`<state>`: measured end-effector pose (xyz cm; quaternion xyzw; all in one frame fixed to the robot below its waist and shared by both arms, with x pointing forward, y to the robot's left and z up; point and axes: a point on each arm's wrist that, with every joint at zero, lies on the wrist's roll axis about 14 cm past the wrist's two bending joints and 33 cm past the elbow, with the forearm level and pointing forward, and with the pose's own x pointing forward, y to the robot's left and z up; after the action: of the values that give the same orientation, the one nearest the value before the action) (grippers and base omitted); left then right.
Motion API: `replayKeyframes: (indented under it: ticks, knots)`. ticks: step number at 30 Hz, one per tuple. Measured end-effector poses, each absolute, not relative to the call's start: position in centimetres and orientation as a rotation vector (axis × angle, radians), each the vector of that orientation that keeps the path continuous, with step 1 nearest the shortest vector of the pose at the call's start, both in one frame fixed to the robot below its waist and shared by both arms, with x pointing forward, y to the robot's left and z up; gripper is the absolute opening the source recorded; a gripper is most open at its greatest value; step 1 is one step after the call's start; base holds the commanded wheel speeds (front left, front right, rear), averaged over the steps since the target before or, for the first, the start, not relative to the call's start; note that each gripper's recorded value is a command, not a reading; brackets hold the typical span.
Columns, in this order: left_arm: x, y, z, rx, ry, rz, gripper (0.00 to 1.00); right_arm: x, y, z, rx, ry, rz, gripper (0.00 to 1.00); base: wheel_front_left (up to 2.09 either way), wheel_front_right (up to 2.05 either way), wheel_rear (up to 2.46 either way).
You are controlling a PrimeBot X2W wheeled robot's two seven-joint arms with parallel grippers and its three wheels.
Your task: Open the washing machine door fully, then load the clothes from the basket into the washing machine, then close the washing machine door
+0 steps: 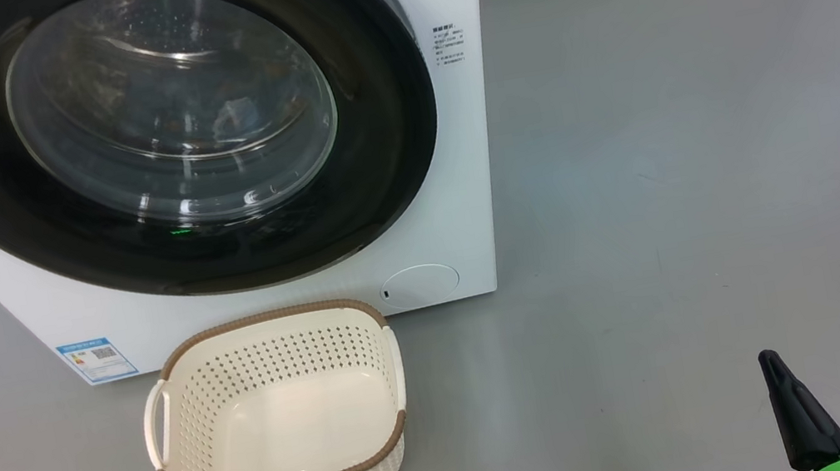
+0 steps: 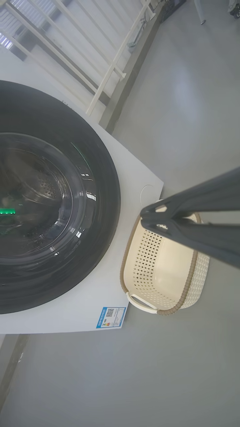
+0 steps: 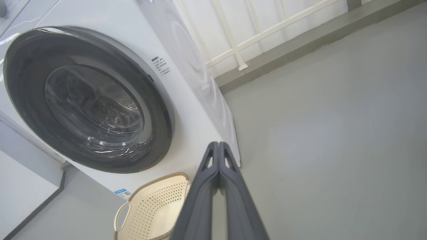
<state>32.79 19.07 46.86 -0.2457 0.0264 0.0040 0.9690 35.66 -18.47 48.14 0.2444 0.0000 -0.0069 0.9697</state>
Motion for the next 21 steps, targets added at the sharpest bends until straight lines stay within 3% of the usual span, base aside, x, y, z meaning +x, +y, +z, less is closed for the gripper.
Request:
replayKeyframes:
  ticks: [21]
  knots:
    - [33.51,19.46,46.53,-0.7,0.077,0.048,0.0,35.66,-19.28,47.38,0.71,0.034,-0.064,0.0,0.0,0.0,0.0]
